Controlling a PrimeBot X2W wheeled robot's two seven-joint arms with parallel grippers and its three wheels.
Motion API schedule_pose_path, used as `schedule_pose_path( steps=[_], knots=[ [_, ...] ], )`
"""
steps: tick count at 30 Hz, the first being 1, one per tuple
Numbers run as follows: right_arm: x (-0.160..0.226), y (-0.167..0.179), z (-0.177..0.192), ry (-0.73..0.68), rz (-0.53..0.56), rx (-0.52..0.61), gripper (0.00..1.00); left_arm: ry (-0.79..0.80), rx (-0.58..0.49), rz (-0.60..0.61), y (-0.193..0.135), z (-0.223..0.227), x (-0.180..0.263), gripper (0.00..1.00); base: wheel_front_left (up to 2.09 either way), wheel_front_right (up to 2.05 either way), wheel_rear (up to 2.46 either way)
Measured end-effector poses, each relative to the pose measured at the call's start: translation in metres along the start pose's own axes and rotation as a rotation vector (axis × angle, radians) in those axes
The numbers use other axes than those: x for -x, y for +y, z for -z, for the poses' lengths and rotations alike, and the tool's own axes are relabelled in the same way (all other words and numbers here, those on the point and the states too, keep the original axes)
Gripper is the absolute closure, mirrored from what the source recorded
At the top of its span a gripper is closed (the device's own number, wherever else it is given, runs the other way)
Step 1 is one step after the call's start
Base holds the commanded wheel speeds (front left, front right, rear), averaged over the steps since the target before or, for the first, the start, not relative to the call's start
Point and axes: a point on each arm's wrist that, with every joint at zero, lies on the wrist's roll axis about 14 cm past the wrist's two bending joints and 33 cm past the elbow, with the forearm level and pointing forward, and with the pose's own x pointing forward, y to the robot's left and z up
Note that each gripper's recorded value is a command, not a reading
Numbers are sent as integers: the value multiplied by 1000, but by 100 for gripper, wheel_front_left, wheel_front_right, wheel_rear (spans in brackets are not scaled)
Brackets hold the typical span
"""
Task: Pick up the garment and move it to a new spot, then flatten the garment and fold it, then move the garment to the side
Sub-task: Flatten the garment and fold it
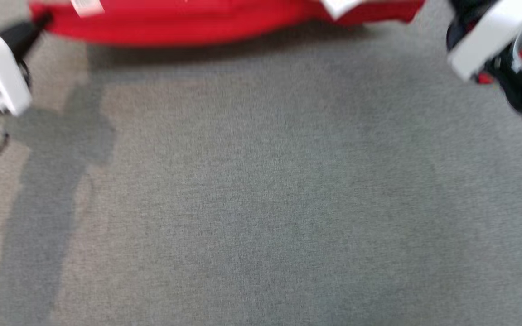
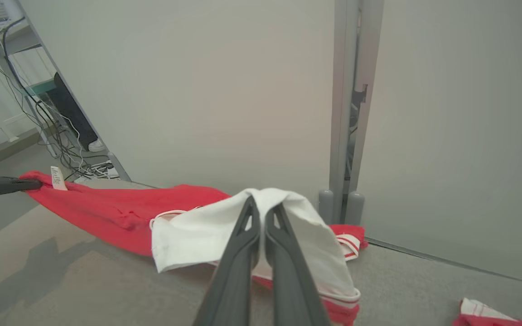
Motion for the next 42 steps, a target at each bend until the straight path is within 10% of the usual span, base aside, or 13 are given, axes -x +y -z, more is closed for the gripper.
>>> schedule_pose_path(
  steps=[25,42],
  knots=[
    [267,84,121,664,-68,-299,100,429,81,199,-115,145,162,100,0,0,0],
    [246,80,114,711,-91,-323,100,547,152,211,-121,157,163,100,0,0,0]
  ],
)
